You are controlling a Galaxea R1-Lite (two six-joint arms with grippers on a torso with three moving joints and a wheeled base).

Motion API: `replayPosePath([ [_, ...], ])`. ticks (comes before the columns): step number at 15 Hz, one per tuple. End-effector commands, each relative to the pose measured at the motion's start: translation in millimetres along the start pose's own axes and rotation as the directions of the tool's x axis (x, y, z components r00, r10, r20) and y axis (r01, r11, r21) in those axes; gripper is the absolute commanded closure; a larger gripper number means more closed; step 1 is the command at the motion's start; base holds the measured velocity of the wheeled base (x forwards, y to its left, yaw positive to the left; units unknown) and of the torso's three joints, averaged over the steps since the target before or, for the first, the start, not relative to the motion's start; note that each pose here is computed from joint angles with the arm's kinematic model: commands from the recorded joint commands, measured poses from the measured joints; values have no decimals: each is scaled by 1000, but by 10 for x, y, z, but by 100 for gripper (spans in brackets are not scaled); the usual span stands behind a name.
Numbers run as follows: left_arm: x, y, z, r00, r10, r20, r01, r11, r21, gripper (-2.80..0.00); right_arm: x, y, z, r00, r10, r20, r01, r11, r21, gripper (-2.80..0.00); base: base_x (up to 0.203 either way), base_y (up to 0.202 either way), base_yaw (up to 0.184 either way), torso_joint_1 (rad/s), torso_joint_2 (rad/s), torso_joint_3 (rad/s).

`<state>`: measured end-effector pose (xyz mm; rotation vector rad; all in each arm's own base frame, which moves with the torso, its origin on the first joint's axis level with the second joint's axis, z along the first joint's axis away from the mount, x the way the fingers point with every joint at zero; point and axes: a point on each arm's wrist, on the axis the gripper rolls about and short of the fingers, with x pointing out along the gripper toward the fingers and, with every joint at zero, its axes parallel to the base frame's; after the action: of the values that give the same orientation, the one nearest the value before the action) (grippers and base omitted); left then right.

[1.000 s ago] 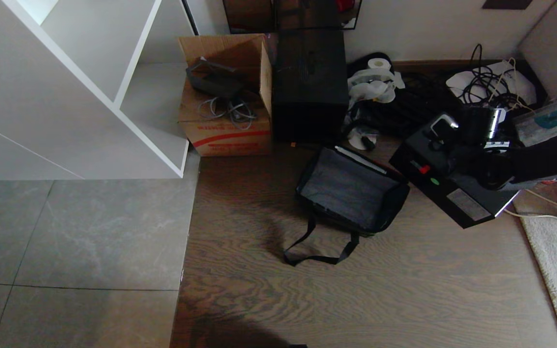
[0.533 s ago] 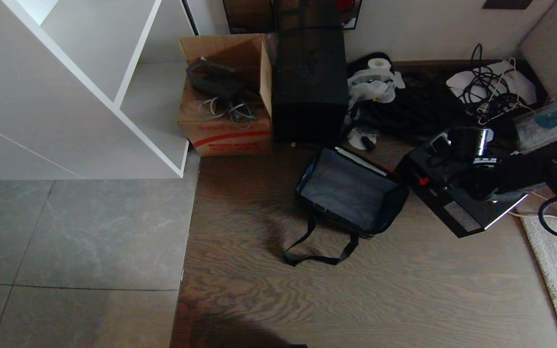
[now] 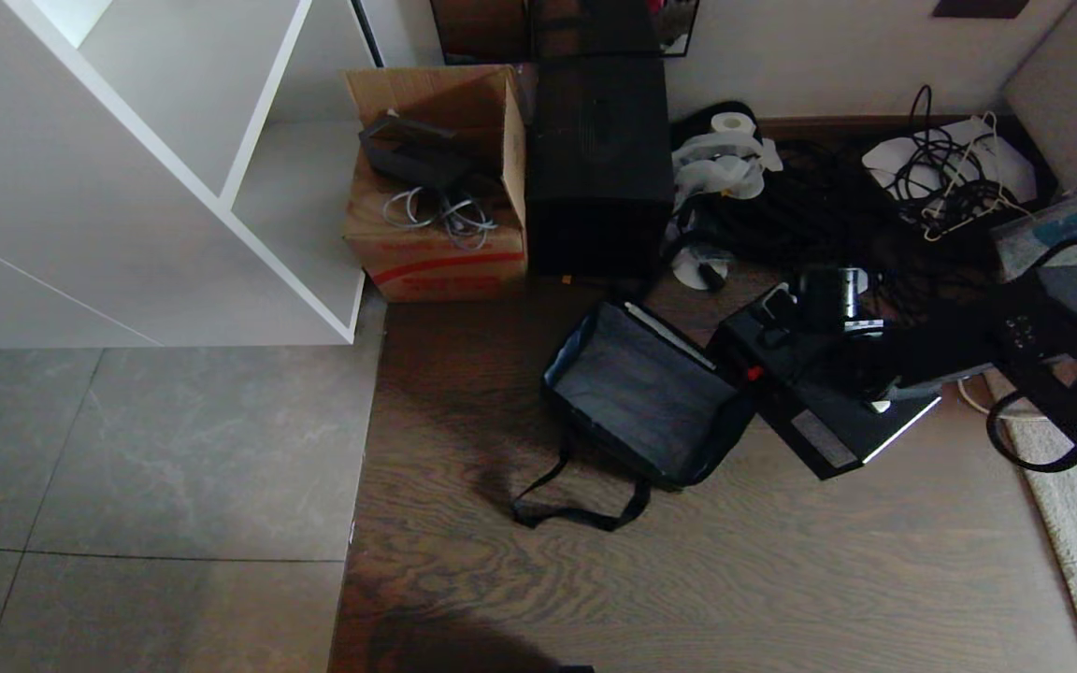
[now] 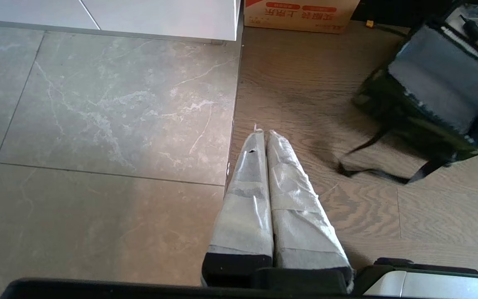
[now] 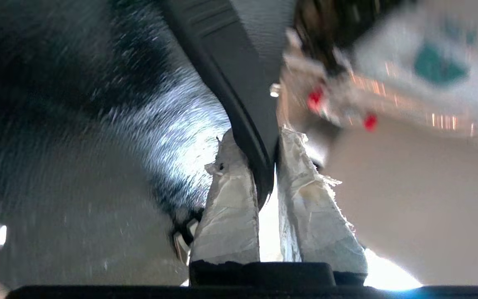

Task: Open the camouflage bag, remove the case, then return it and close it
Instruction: Release the handle

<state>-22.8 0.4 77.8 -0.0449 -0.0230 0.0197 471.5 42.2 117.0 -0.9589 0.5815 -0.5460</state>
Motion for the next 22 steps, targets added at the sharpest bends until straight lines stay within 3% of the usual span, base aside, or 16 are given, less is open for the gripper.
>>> replayPosePath([
  [1,8,1,-29,1000,2,-10,-2,1000,-1,0,-309,181,157,997,45,56,-44,999,-30,0,0,0,0,0,0,0],
  [4,8,1,-29,1000,2,-10,-2,1000,-2,0,-399,295,157,995,72,66,-70,997,-36,0,0,0,0,0,0,0],
  [11,8,1,-29,1000,2,-10,-2,1000,-1,0,240,-117,-110,998,-32,-51,35,997,64,0,0,0,0,0,0,0],
  [16,8,1,-29,1000,2,-10,-2,1000,-1,0,460,152,-228,996,-12,-91,20,996,84,0,0,0,0,0,0,0],
  [22,8,1,-29,1000,2,-10,-2,1000,-1,0,539,229,-282,994,-9,-107,18,996,85,0,0,0,0,0,-6,4],
])
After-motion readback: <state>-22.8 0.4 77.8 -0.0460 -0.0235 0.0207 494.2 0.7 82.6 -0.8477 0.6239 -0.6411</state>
